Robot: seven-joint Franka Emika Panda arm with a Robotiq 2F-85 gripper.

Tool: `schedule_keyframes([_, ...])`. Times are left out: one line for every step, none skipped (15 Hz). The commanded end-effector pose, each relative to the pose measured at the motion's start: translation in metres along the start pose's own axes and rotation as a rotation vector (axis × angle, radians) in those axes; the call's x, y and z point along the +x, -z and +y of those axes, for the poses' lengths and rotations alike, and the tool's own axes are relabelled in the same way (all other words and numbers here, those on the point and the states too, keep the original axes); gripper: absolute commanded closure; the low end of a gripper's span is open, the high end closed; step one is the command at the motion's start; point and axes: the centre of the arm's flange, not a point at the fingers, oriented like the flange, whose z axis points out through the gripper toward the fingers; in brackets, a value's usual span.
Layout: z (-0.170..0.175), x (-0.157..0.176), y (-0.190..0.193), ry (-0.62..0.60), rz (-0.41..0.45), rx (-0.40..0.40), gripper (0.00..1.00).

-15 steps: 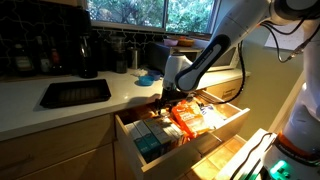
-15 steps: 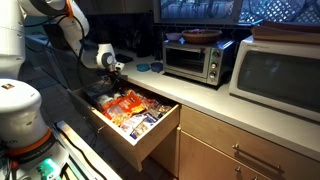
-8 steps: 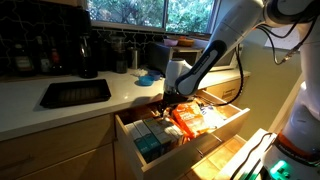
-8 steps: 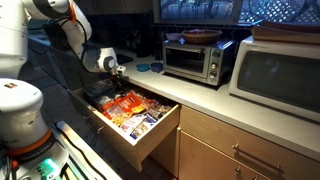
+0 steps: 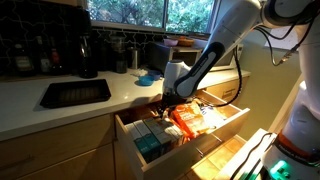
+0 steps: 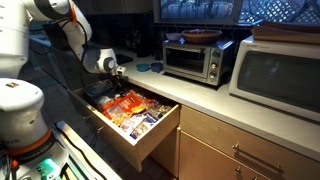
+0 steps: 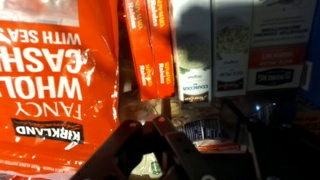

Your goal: Move a white box from the drawer to the countertop

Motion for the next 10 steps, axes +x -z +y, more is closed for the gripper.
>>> schedule_keyframes([-0.0036,0.0017,-0.0077,0.005,0.021,0.001,0.46])
schedule_keyframes([-0.0039,0.0022,-0.0092,0.005,0.021,-0.002,0.48])
schedule_keyframes([-0.0039,0.0025,-0.0103,0.004,0.020,-0.003,0.50])
schedule_keyframes([-0.0037,0.0026,-0.0117,0.004,0.018,-0.004,0.48])
schedule_keyframes([-0.0035,0.0028,-0.0128,0.003,0.017,-0.005,0.47])
schedule_keyframes([-0.0036,0.0029,-0.0139,0.003,0.016,-0.007,0.47])
schedule_keyframes([-0.0034,0.0032,-0.0151,0.003,0.018,-0.009,0.49])
schedule_keyframes([-0.0031,0.0036,-0.0159,0.003,0.019,-0.010,0.50])
schedule_keyframes([-0.0029,0.0039,-0.0167,0.002,0.020,-0.011,0.52])
schedule_keyframes([-0.0027,0.0045,-0.0174,0.001,0.022,-0.010,0.56])
